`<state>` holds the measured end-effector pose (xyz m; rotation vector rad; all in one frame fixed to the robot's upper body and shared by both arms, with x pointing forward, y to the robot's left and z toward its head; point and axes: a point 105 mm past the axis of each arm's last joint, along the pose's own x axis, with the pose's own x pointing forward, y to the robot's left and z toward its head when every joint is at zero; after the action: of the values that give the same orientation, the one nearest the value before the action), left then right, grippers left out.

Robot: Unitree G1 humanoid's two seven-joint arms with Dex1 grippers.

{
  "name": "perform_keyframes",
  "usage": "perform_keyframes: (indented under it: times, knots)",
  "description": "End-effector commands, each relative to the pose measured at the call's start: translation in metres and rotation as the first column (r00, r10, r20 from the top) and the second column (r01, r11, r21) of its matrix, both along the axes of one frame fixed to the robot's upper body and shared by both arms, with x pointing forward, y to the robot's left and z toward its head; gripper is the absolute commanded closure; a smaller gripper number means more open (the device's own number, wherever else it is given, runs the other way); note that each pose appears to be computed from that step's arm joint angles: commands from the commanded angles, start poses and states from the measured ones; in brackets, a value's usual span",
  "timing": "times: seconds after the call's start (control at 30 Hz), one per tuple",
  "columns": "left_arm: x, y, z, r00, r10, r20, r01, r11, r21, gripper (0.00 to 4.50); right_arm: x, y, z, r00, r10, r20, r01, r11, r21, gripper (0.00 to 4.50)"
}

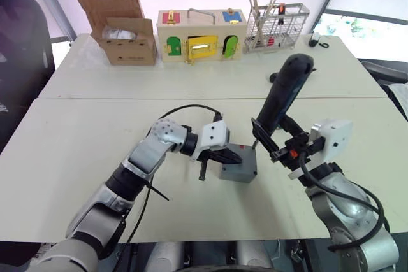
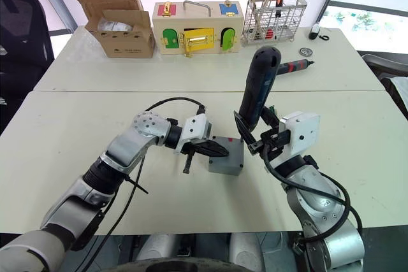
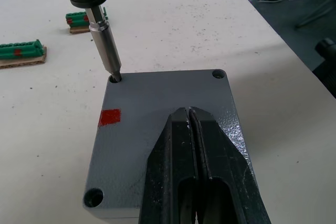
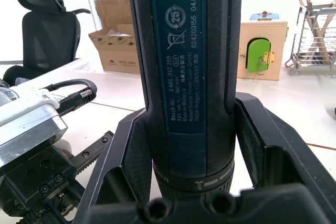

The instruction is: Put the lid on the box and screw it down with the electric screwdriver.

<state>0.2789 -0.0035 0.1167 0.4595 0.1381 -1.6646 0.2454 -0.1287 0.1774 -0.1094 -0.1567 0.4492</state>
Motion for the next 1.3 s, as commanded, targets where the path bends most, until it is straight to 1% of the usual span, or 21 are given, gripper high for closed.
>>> perform_keyframes:
  times: [0.03, 0.4, 1.3]
  knots:
    - [-0.0049, -0.0008, -0.0071, 1.000, -0.009, -0.018, 0.010, 1.000, 0.024, 4.50, -0.0009, 0.0086, -0.0493, 0.974, 0.051, -0.219, -0.052, 0.999, 0.001, 2.60]
    - [-0.0007, 0.0034, -0.0118, 1.000, 0.017, -0.011, -0.017, 0.998, 0.057, 4.50, 0.0009, 0.0049, -0.0505, 0.974, 0.045, -0.223, -0.050, 0.999, -0.016, 2.60]
    - [0.0002, 0.0047, -0.0153, 0.999, 0.002, 0.041, -0.006, 0.994, 0.107, 4.50, 0.0027, 0.0053, -0.0518, 0.975, 0.046, -0.218, -0.052, 0.998, -0.019, 2.60]
